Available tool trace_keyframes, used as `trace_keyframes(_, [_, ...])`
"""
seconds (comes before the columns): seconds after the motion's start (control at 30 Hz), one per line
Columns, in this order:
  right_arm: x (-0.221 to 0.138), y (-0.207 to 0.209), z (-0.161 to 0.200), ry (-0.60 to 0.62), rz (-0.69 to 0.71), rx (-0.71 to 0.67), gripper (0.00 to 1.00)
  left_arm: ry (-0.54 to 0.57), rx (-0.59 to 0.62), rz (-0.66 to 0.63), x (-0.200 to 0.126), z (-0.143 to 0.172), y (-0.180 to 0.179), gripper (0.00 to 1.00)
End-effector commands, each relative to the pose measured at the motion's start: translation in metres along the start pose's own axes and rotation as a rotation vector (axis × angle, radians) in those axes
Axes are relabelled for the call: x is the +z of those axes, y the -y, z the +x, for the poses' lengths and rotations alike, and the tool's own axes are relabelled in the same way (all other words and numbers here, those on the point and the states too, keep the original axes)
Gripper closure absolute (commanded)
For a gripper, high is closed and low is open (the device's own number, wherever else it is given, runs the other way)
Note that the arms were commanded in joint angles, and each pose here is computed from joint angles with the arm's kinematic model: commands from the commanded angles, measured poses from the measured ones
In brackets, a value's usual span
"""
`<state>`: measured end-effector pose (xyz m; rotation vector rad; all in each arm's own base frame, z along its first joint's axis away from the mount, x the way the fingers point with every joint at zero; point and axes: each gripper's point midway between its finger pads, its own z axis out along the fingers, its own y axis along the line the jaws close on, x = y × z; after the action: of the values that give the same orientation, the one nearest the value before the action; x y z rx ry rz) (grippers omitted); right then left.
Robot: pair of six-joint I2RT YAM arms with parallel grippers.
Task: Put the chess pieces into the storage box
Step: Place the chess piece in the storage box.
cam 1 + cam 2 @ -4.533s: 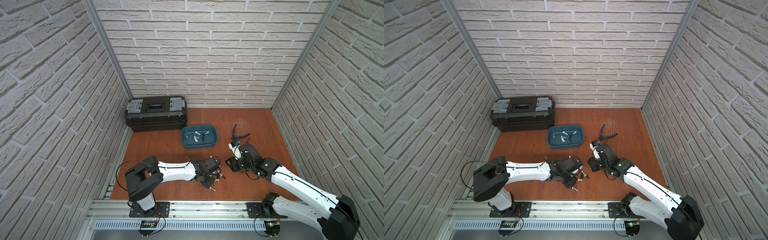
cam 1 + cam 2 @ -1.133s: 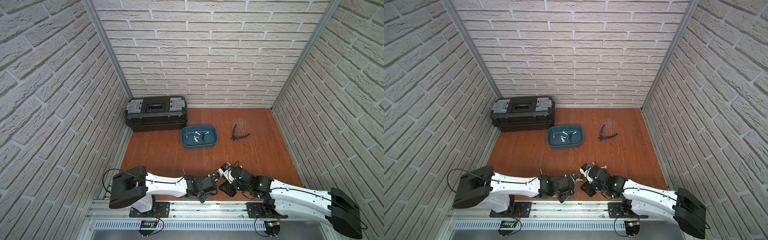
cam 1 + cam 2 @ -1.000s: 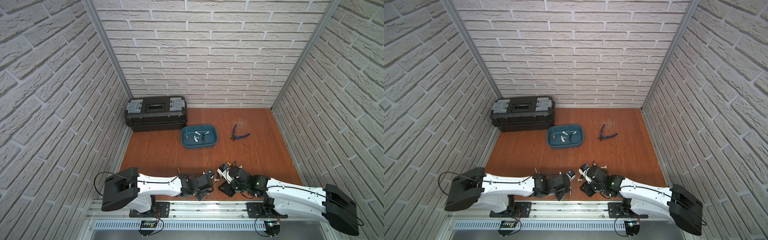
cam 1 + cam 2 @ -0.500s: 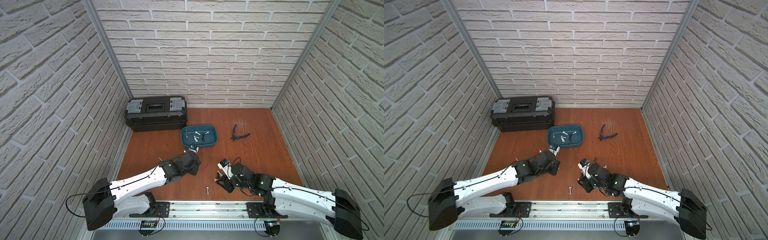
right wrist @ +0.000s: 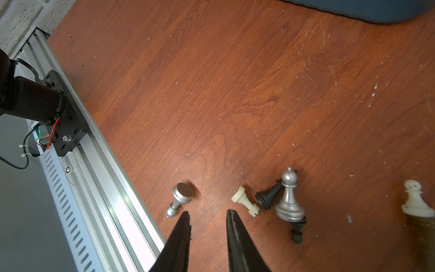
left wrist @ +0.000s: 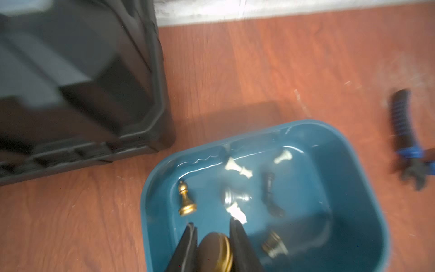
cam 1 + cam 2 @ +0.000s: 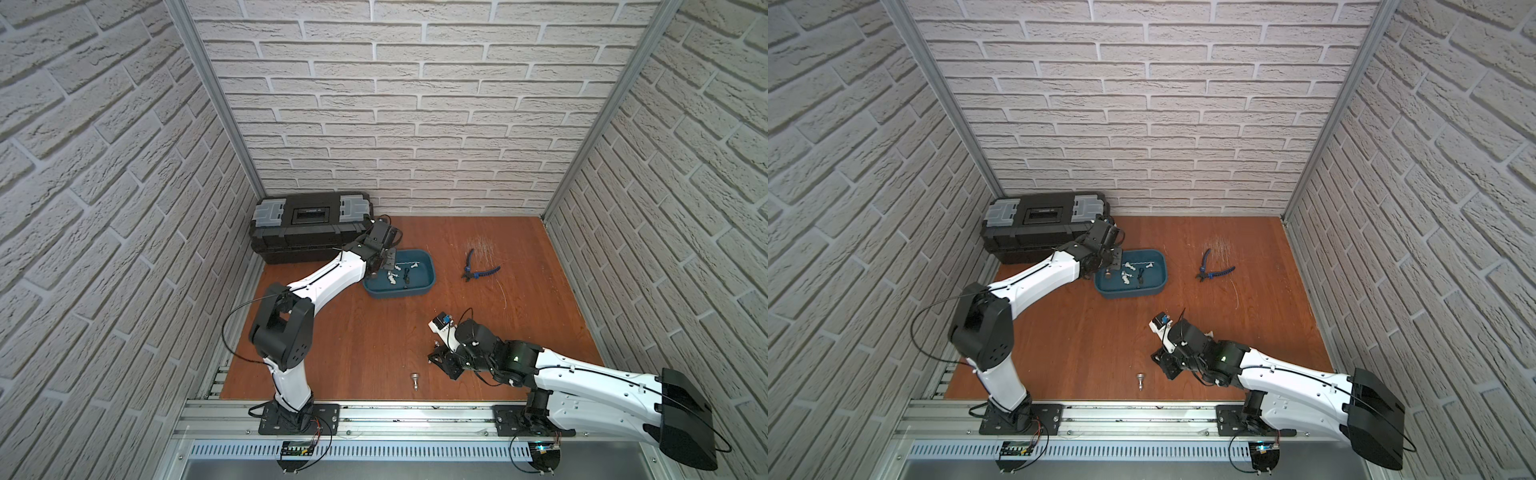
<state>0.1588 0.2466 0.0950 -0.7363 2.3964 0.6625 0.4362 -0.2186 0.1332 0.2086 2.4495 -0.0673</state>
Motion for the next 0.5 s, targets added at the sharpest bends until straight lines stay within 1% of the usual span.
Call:
trace_keyframes(0.0, [-0.002, -0.005, -0.009, 0.024, -0.010, -0.020, 0.69, -0.086, 0.035, -0.011, 0.016, 0.014, -0.007, 0.96])
trace_keyframes(0.1, [-0.001, -0.004, -0.008, 0.026, -0.007, -0.013, 0.69, -0.116, 0.024, -0.003, 0.030, 0.018, -0.009, 0.94])
trace_keyframes(0.17, [0.000, -0.003, -0.008, 0.021, -0.003, -0.013, 0.69, -0.128, 0.023, 0.005, 0.035, 0.020, -0.007, 0.91])
trace_keyframes(0.23, [0.001, -0.004, -0.007, 0.010, -0.004, -0.022, 0.69, -0.132, 0.021, 0.022, 0.037, 0.020, -0.003, 0.84])
trace_keyframes(0.33, [0.004, -0.009, -0.006, -0.016, -0.025, -0.041, 0.68, -0.127, 0.011, 0.044, 0.036, 0.017, 0.002, 0.67])
trace_keyframes(0.4, [0.007, -0.011, -0.002, -0.041, -0.038, -0.055, 0.68, -0.115, 0.008, 0.052, 0.032, 0.014, 0.003, 0.64])
trace_keyframes(0.47, [0.010, -0.012, 0.004, -0.074, -0.039, -0.064, 0.67, -0.098, 0.002, 0.055, 0.024, 0.009, 0.002, 0.63])
